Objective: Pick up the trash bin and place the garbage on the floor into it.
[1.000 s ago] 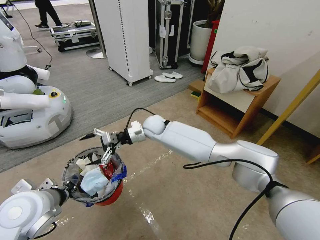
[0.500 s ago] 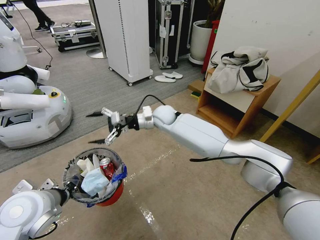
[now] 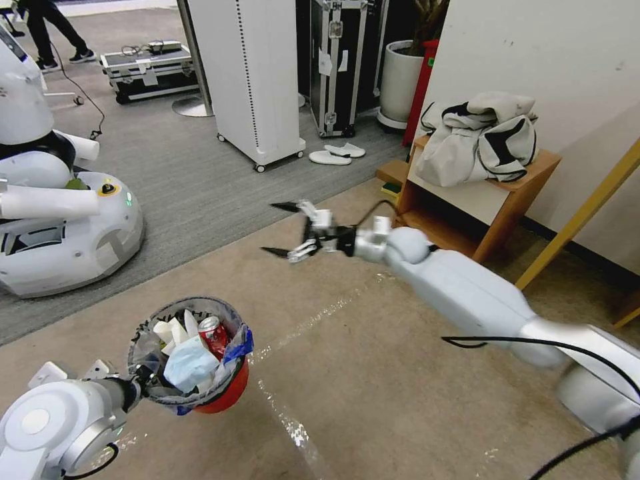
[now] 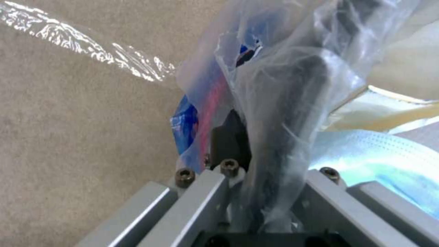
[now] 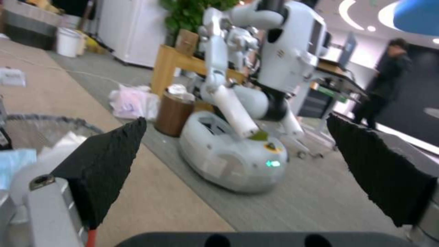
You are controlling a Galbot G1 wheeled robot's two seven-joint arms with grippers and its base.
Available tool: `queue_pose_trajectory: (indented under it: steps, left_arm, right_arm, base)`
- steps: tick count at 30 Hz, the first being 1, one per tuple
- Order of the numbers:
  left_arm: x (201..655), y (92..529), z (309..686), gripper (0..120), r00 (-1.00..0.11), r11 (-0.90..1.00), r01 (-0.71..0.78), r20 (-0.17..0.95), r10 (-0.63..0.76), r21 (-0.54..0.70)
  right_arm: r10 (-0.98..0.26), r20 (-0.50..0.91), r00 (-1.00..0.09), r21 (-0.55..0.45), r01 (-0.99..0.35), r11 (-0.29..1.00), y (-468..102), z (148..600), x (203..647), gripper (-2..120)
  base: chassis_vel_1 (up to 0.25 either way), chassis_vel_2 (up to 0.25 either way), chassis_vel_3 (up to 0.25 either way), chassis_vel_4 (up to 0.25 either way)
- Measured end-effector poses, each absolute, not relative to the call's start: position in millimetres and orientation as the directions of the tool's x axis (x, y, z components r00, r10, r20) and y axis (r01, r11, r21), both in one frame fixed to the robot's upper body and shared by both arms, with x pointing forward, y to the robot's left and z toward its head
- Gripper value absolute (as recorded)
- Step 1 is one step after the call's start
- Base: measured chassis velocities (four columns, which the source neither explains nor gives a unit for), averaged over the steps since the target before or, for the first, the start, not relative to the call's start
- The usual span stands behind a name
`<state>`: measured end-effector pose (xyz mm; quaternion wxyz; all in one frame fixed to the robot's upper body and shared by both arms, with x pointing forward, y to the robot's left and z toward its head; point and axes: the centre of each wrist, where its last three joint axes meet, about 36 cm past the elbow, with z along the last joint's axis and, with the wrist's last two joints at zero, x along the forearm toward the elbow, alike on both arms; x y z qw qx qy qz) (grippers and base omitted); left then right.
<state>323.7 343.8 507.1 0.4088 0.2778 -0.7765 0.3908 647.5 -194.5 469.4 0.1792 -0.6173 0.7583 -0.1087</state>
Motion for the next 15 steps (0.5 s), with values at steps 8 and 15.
queue_pose_trajectory:
  steps: [8,15]
  left_arm:
    - [326.7,349.4,494.6,0,-0.484,0.513,-0.777,0.867,-0.115,-0.366]
    - [331.5,355.2,482.7,0,-0.459,0.497,-0.795,0.880,-0.120,-0.346]
  right_arm:
    - [-0.963,-0.127,-0.239,-0.352,-0.896,0.269,-226.2,427.1,623.1,100]
    - [-0.960,-0.126,-0.251,-0.337,-0.899,0.279,-233.0,412.9,609.7,100]
  base:
    - [0.000,0.000,0.000,0.000]
    - [0.000,0.000,0.000,0.000]
